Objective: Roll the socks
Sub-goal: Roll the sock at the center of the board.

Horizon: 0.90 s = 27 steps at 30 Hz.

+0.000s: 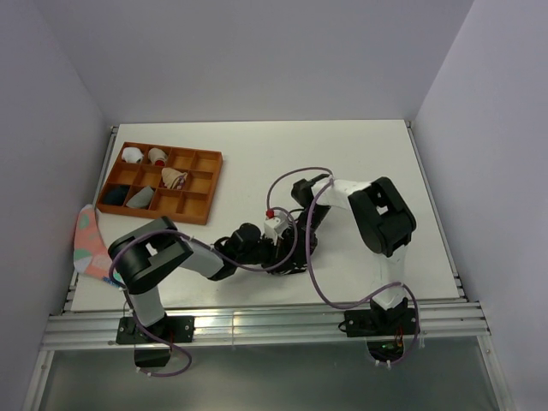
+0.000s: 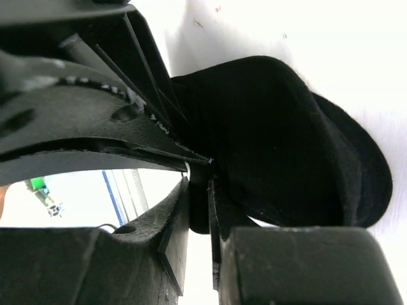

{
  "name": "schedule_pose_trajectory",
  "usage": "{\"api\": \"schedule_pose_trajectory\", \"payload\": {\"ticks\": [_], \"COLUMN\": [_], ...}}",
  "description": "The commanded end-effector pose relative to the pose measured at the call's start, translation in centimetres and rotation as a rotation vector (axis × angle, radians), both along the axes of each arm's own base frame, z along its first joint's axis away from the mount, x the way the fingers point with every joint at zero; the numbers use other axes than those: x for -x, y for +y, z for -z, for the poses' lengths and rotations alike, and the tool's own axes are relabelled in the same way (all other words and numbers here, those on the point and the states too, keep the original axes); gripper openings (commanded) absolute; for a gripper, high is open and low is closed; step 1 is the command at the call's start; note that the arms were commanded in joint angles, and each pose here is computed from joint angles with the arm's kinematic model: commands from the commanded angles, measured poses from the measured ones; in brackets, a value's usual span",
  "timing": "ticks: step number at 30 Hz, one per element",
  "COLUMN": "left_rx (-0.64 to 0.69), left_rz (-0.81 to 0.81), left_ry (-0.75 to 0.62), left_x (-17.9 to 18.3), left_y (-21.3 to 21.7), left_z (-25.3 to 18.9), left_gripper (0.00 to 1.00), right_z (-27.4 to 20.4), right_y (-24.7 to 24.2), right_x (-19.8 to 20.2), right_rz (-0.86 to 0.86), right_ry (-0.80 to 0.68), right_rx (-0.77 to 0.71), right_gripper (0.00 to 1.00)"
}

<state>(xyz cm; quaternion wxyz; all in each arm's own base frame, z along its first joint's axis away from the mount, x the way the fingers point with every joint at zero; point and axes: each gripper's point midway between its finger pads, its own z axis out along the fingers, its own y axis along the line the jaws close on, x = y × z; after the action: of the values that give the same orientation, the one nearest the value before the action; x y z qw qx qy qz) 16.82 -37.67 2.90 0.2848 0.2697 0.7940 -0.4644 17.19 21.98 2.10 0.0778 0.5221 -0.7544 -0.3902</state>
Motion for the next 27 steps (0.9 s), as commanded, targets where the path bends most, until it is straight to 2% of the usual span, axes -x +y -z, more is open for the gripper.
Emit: {"api": "schedule_pose_trajectory", "payload": {"ticks": [1,6,9,13,15,22,24,27], "left_rx": [-0.075,-0.084,-0.075,-0.074,-0.083,-0.154,-0.172,-0.176], "left_rz": [0.002,-0.004,0.008,0.011,0.019,-0.006,-0.003,-0.003], "left_ry": [0.089,0.214,0.270,0.346,0.364,0.399,0.409,0.425], "left_x": [0.6,0.9,1.0,0.7,0.4,-0.6,-0.5,0.3], "left_y": [-0.3,-0.9,-1.4,-2.5,-3.0,-3.0,-2.4,-1.5], "left_z": [2.1,3.6,4.3,4.9,5.4,6.1,6.4,6.6], "left_gripper": [0.00,0.00,0.00,0.00,0.00,0.00,0.00,0.00], "right_z": [-0.3,-1.9,-3.1,-5.4,-4.8,-4.6,-4.3,-5.2], "right_y": [1.0,-0.1,-2.0,-3.7,-4.5,-6.0,-6.3,-5.6], "right_x": [-2.2,-4.2,-5.1,-7.2,-7.1,-8.7,-8.8,-9.1], "right_rz": [0.023,0.109,0.141,0.181,0.205,0.285,0.278,0.302], "right_ry": [-0.154,-0.303,-0.408,-0.674,-0.713,-0.791,-0.776,-0.744], "right_rx": [-0.052,-0.076,-0.085,-0.104,-0.074,-0.049,-0.036,-0.061], "right_gripper": [0.22,0.35,0.36,0.43,0.48,0.55,0.59,0.60]}}
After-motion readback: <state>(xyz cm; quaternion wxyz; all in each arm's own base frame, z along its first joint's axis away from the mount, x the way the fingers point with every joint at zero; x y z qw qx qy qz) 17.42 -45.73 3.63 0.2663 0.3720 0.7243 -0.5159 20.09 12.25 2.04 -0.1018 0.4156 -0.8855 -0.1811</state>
